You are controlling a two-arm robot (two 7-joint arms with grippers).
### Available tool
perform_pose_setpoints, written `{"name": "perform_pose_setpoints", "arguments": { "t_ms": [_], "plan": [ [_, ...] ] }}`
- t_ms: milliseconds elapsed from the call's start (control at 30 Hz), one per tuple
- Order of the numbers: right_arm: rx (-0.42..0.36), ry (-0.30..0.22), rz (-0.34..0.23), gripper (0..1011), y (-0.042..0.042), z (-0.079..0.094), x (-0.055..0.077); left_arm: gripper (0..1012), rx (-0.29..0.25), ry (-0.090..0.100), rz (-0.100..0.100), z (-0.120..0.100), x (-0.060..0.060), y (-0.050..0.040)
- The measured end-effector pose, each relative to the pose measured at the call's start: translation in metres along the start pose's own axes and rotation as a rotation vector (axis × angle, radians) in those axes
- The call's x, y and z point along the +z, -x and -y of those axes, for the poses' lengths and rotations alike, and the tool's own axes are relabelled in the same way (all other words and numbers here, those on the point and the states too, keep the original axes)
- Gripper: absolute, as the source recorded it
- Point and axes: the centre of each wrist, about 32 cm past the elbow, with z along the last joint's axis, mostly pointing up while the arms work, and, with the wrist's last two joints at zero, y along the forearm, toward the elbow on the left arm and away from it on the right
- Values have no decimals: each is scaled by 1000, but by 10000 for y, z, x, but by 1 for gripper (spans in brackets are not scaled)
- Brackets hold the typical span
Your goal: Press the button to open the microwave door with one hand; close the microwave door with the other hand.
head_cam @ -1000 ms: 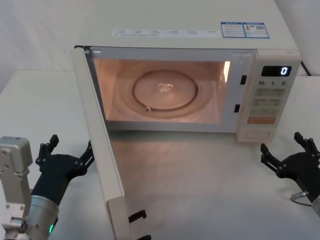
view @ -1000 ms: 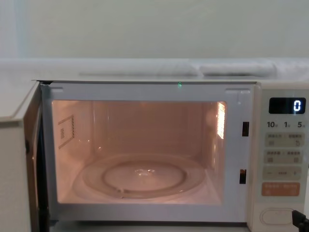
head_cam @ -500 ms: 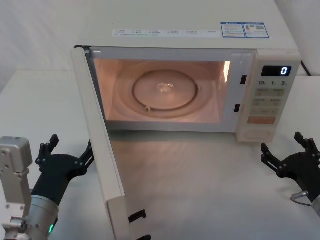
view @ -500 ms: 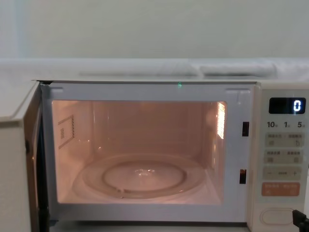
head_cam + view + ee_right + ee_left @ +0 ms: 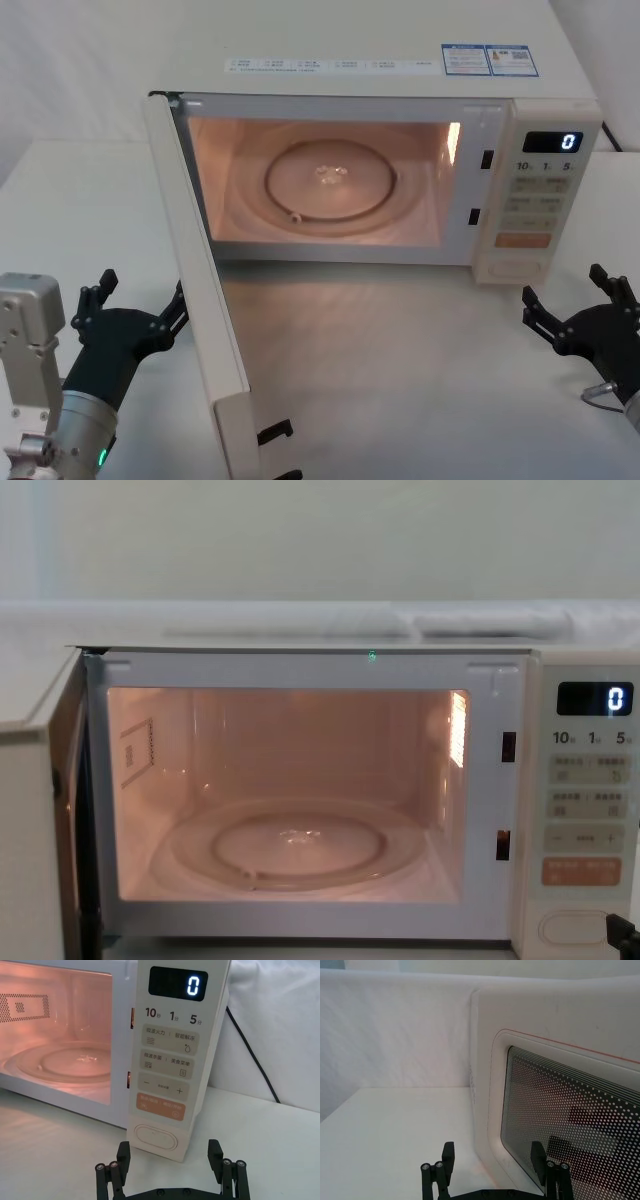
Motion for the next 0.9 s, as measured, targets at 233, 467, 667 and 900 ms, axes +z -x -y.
{"name": "perform_pose_setpoints", "arguments": {
  "t_ms": [233, 467, 667, 900],
  "plan": [
    [0, 0, 0, 1001, 0, 0, 0, 1001, 0, 0, 0, 0, 0, 0],
    [0, 0, 0, 1001, 0, 0, 0, 1001, 0, 0, 0, 0, 0, 0],
    [0, 0, 0, 1001, 0, 0, 0, 1001, 0, 0, 0, 0, 0, 0],
    [0, 0, 0, 1001, 0, 0, 0, 1001, 0, 0, 0, 0, 0, 0]
  ]
}}
